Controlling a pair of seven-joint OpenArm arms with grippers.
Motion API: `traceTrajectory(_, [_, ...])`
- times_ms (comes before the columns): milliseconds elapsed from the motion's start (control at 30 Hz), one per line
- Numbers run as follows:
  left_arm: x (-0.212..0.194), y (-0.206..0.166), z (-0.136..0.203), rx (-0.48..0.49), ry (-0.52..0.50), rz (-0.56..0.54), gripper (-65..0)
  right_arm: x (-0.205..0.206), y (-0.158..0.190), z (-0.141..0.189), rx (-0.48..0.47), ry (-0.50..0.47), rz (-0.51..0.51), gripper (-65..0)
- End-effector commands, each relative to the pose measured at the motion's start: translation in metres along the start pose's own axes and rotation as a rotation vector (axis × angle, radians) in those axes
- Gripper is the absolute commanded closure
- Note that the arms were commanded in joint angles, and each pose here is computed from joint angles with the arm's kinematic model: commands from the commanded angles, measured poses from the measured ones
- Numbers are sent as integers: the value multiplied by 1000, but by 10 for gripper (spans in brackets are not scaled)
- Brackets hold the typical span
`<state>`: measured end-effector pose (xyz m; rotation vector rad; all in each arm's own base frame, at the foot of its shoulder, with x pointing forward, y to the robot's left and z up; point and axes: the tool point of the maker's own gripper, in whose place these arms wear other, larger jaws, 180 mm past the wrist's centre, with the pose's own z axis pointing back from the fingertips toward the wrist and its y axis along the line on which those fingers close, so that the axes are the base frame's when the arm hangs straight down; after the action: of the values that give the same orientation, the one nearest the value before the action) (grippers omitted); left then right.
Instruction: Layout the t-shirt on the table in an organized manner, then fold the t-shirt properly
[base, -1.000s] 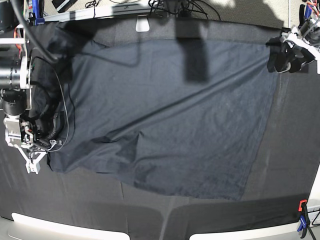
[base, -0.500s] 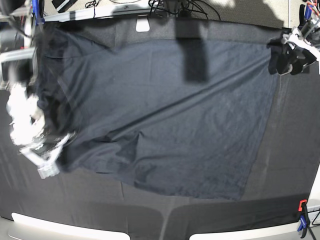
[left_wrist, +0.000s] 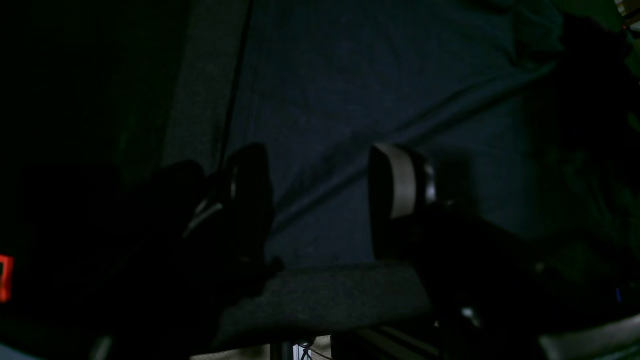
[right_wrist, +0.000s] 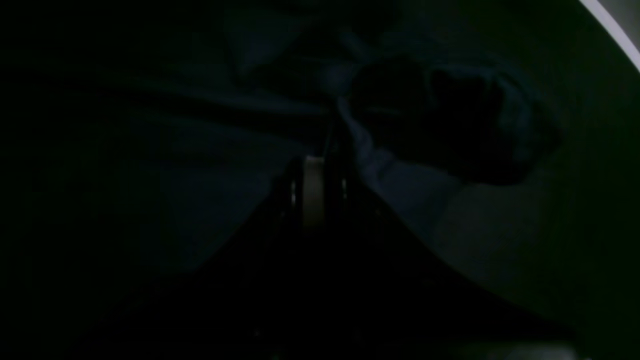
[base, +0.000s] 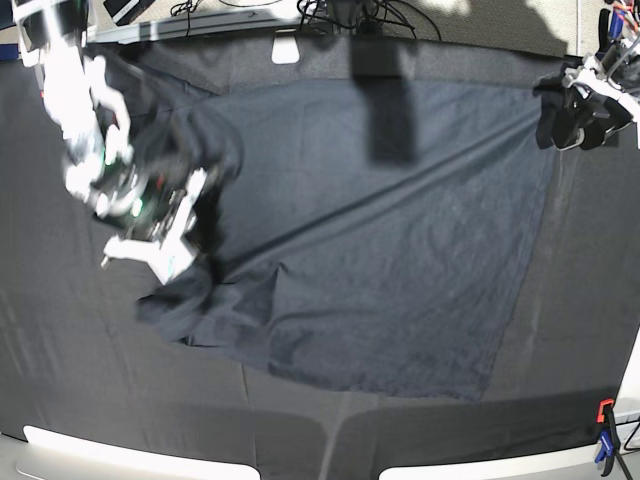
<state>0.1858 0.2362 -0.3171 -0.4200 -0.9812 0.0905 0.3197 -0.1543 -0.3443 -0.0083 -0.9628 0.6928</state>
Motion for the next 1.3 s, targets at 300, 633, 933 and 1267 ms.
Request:
traceTrajectory(300, [13,-3,3,-15,-43,-20,-296,-1,76,26,334,-40,-37,0])
traceTrajectory(633, [13,-3,3,-15,-42,-19,-296,14,64,22,316,-70,-33,-293])
traceTrajectory(933, [12,-3,3,-15,-42,-19,-296,60,-11,15,160,-121,-227,-301])
traceTrajectory(1267, [12,-3,3,-15,-41,-20,-296,15,-116,-23,23,65,-532,-299])
